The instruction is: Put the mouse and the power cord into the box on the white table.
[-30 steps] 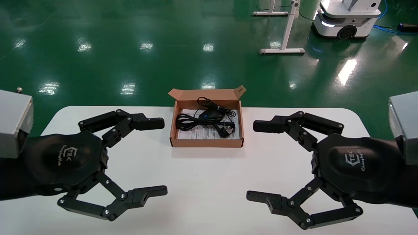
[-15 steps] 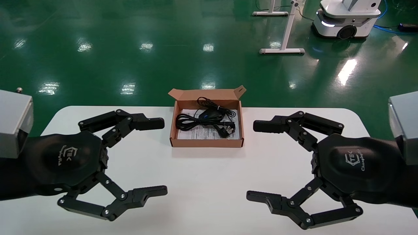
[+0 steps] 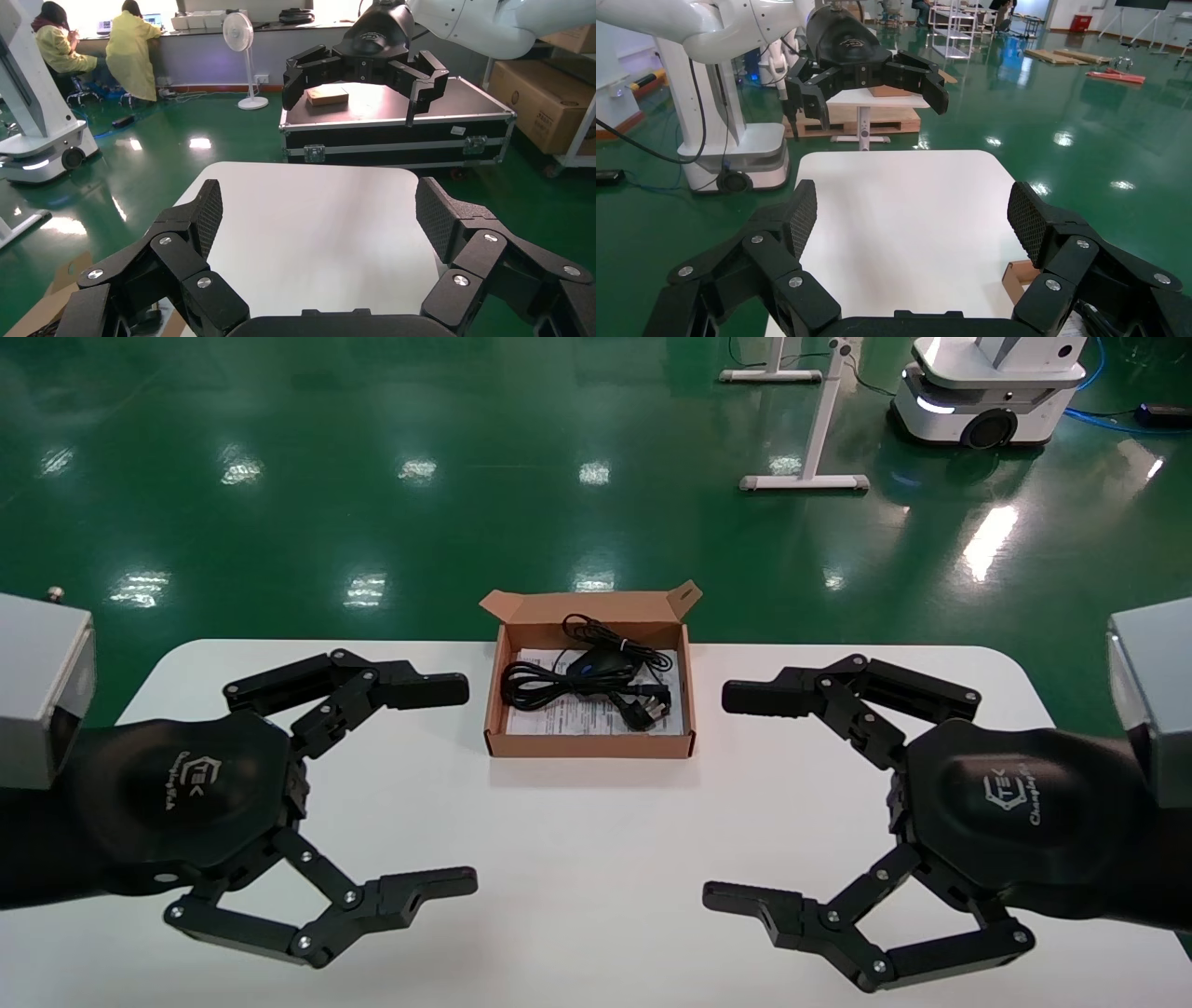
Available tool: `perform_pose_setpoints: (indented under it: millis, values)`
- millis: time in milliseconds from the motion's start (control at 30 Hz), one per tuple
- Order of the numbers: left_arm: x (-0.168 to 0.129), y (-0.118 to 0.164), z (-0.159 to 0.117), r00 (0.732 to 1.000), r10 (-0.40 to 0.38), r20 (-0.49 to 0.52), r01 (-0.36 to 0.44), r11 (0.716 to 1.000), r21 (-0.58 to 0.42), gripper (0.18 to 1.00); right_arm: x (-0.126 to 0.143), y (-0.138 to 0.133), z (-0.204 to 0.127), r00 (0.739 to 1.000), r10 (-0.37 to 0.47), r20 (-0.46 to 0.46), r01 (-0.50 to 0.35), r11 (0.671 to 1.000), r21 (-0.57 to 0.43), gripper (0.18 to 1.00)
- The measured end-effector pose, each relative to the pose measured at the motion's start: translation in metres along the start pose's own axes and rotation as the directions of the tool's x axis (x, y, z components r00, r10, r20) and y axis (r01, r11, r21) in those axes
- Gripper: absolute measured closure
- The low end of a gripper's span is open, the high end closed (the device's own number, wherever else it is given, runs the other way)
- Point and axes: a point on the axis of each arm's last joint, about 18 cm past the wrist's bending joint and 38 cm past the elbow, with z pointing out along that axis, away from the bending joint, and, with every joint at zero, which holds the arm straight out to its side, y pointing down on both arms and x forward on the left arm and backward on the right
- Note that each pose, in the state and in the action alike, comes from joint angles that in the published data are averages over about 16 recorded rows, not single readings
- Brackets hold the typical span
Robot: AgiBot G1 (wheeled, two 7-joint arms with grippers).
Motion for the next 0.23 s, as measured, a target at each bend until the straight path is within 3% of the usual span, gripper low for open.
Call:
perform_pose_setpoints:
  millis: [233]
  values:
    - [0.0,0.0,0.0,1.0,0.0,0.0,0.0,1.0,0.0,0.184,0.0,0.0,0.0,1.0,0.0,0.0,0.0,1.0,0.0,0.178]
